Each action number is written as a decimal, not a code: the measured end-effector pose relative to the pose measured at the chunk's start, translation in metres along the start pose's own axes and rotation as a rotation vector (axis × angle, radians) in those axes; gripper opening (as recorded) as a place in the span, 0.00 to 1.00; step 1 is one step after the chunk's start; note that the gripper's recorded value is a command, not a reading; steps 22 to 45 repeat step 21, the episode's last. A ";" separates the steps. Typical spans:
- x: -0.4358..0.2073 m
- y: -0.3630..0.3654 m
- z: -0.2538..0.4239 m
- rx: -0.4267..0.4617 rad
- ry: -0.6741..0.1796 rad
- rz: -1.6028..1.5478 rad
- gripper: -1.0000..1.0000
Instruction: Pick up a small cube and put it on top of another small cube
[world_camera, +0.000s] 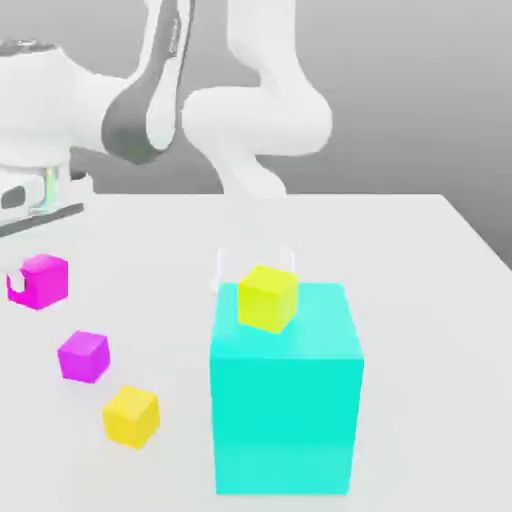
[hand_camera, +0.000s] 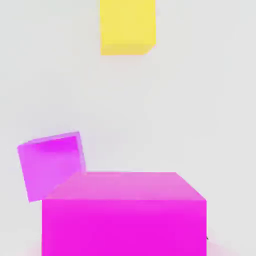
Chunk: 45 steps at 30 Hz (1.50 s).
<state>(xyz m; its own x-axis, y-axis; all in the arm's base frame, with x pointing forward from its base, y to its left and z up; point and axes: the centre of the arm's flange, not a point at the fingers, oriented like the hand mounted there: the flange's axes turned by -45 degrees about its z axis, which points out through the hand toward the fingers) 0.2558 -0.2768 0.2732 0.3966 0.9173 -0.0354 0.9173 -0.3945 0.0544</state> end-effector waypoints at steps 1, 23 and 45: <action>0.002 -0.008 0.009 0.027 0.017 -0.020 0.00; 0.005 -0.015 0.053 0.050 0.048 -0.041 1.00; 0.005 -0.015 0.053 0.050 0.048 -0.041 1.00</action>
